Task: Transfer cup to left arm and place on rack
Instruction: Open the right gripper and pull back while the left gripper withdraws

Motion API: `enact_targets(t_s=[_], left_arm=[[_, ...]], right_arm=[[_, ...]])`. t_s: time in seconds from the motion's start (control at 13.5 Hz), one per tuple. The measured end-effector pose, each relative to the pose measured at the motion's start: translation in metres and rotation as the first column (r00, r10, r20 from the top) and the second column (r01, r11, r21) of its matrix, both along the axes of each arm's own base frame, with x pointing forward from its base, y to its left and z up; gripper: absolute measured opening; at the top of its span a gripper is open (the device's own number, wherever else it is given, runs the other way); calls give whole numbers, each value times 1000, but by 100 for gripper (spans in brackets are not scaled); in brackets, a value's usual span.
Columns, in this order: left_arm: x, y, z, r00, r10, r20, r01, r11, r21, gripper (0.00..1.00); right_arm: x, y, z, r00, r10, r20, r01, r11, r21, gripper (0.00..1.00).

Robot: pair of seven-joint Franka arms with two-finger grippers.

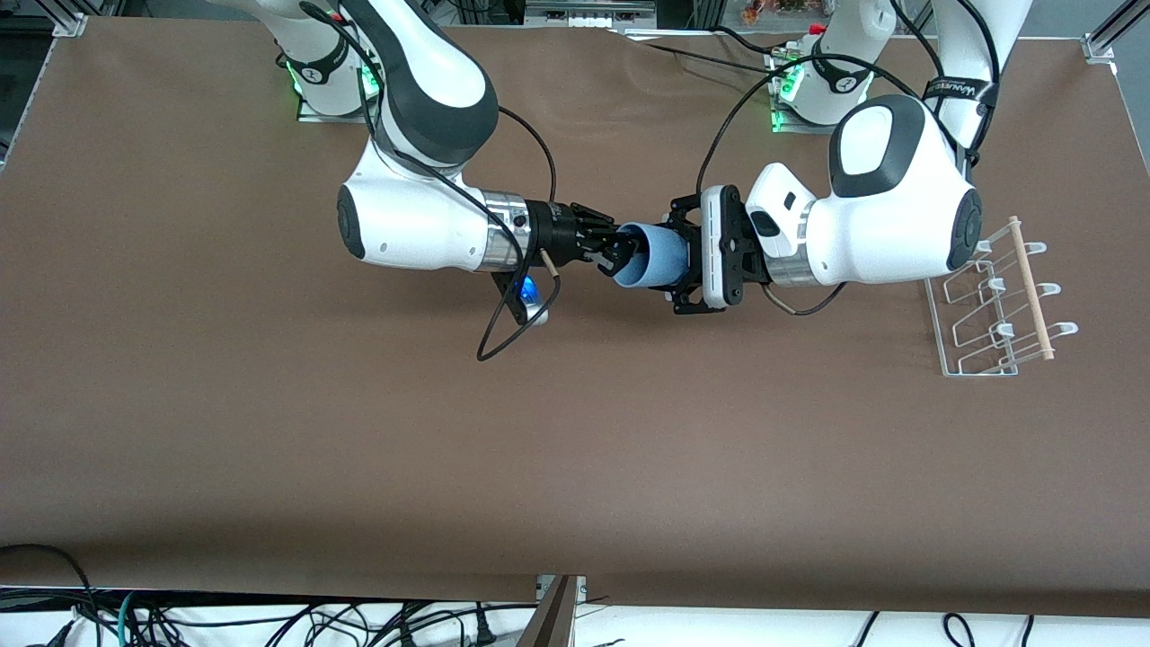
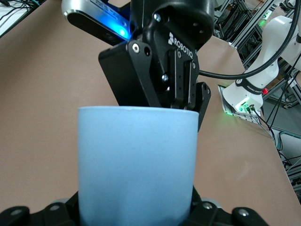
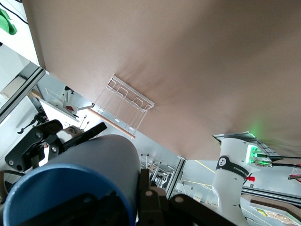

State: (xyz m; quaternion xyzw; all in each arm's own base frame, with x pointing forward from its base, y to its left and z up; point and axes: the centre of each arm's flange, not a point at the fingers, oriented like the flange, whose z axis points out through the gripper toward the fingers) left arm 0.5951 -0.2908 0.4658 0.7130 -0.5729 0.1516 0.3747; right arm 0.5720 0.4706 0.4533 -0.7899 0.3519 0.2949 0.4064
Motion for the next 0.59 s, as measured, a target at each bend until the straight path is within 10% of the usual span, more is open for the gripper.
enact_targets(t_s=[0.59], left_arm=[[14, 85, -7, 998, -42, -56, 49, 991, 122, 75]], right_arm=[[50, -76, 28, 997, -72, 15, 72, 997, 12, 96]])
